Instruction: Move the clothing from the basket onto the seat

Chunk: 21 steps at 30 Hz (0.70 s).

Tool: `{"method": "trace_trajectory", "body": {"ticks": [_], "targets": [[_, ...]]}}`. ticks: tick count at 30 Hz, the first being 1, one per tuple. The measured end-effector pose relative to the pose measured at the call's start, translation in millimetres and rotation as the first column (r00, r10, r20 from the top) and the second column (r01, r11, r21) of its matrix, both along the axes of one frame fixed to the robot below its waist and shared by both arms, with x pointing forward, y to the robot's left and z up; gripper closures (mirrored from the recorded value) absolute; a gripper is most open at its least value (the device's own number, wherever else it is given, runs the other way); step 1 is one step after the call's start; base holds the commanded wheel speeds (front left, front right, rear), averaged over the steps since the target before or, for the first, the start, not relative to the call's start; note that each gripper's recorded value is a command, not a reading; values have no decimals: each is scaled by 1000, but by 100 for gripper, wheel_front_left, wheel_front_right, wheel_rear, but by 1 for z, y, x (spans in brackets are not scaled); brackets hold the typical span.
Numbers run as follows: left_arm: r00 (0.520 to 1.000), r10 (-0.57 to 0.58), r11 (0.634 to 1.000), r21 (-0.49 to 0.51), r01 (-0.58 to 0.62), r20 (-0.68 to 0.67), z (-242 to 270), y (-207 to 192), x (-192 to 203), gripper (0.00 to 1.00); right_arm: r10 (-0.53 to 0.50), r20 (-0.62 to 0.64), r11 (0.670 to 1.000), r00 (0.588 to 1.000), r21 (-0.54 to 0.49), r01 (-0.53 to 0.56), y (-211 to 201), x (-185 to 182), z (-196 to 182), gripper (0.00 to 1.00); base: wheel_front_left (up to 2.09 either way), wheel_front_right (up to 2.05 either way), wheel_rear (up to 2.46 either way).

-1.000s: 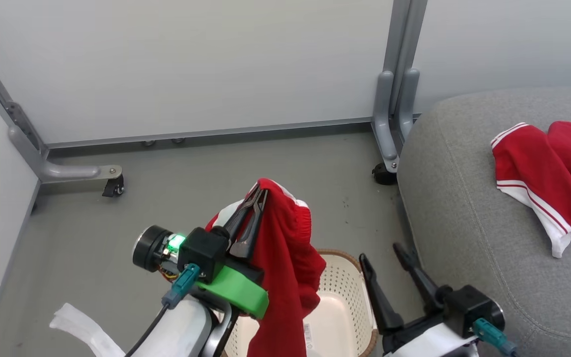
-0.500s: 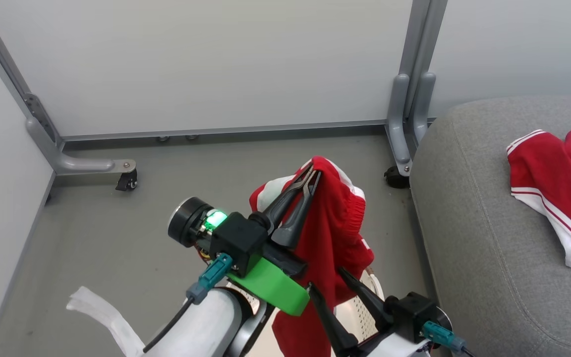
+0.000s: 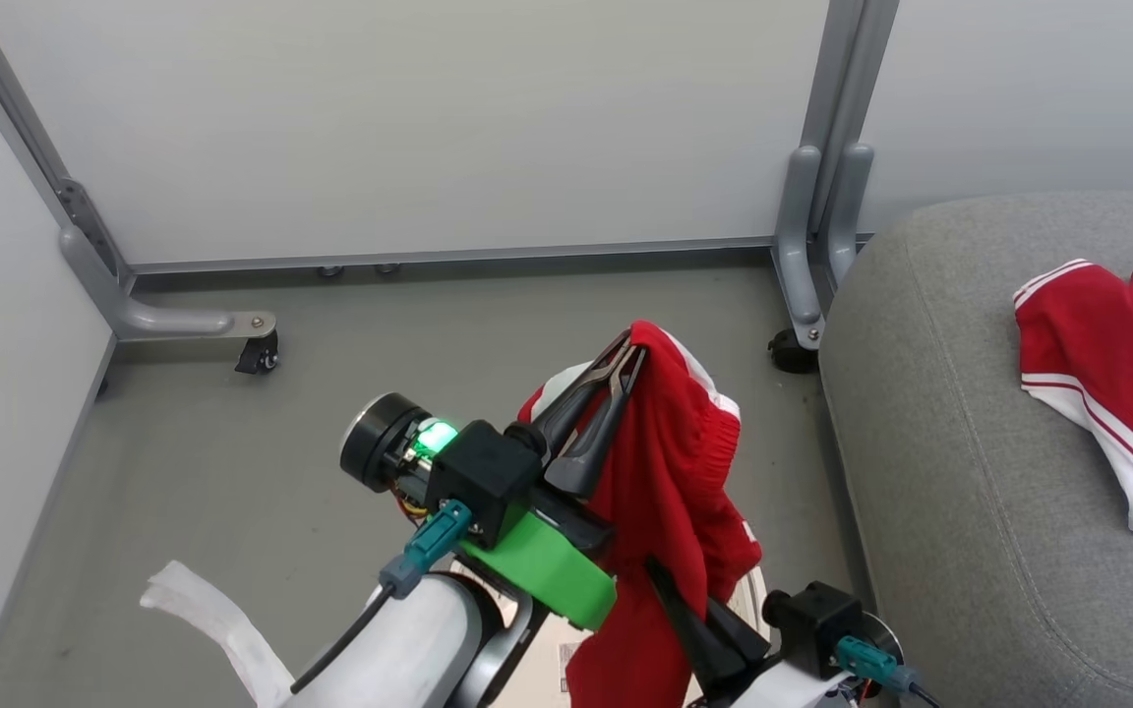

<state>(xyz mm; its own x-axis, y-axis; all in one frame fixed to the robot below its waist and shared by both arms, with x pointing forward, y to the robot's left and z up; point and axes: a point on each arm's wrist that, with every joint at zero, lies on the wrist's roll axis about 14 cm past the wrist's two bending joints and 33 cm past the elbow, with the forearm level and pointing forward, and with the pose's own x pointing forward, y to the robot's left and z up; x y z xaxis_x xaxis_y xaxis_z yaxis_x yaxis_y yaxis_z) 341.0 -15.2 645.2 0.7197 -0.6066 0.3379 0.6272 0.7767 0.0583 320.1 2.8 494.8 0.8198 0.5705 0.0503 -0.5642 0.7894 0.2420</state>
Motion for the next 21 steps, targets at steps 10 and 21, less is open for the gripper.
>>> {"method": "trace_trajectory", "body": {"ticks": [10, 21], "targets": [[1000, -11, 999, 46, 12, -24, -15, -5, 3, 100, -35, 24, 999, 999, 15, 35, -9, 2, 8, 100, 0, 0, 0], [998, 50, 996, 82, -46, -41, -30, 7, 17, 0, -63, 23, 998, 998, 29, 62, -17, 6, 10, 100, 0, 0, 0]]}}
